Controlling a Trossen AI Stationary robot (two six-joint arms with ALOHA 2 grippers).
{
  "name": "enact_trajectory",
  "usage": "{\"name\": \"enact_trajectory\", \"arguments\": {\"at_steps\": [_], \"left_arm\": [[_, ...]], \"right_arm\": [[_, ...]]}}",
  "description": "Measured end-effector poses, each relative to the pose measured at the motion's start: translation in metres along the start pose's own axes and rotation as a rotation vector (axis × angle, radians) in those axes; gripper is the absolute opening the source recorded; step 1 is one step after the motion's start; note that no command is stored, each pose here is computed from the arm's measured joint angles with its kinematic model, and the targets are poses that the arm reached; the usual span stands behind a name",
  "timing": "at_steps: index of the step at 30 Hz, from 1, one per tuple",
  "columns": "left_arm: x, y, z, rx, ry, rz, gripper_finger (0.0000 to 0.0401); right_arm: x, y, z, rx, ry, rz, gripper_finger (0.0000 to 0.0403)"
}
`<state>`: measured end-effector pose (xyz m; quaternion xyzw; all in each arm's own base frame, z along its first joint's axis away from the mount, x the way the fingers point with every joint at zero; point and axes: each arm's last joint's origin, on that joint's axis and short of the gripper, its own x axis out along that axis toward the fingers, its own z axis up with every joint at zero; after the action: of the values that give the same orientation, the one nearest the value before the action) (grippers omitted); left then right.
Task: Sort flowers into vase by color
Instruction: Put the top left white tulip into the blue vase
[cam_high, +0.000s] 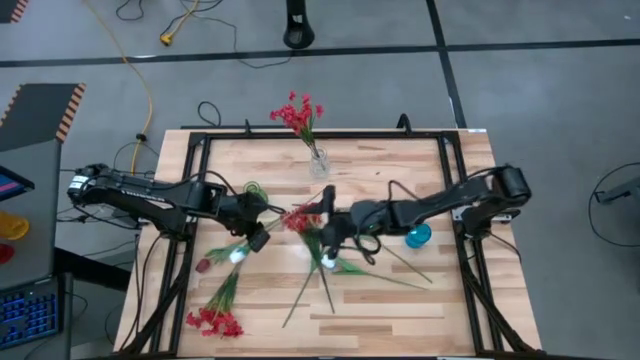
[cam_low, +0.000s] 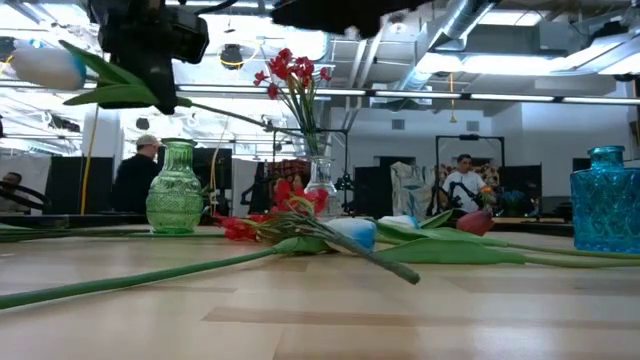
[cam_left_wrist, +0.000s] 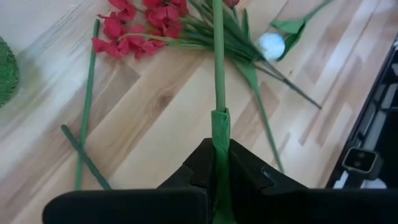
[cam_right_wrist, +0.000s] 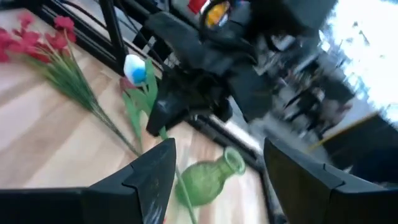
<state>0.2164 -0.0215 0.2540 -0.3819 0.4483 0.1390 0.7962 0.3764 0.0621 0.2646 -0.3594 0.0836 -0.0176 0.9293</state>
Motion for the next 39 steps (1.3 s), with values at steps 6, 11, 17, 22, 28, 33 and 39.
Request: {"name": "enact_trajectory", "arguments": {"at_steps": [6,11,17,22,28,33,39], "left_arm": [[0.0,-0.003,0.002,-0.038,-0.027,-0.03,0.0016],[-0.001,-0.009,0.007,-0.045,-0.07,-0.089,0.0016],[-0.001,-0.011,0.009,-0.072,-0.082,-0.119,0.0016],[-0.001,-0.011,0.009,-0.076,-0.083,-0.123,0.0016],[-0.001,-0.012,0.009,-0.075,-0.09,-0.133,0.0016],[-0.001,-0.012,0.009,-0.072,-0.091,-0.133,0.0016],[-0.001,-0.012,0.009,-0.069,-0.09,-0.132,0.0016]], "right_arm": [[0.028,0.019,-0.006,-0.018,0.012,0.01,0.027],[0.052,0.031,-0.011,-0.07,0.046,0.025,0.0269],[0.07,0.038,-0.01,-0.177,0.107,0.002,0.0269],[0.07,0.039,-0.015,-0.223,0.214,0.018,0.0269],[0.068,0.041,-0.02,-0.249,0.291,0.025,0.0264],[0.068,0.041,-0.021,-0.228,0.295,0.025,0.0228],[0.068,0.041,-0.021,-0.2,0.296,0.021,0.0159]]}}
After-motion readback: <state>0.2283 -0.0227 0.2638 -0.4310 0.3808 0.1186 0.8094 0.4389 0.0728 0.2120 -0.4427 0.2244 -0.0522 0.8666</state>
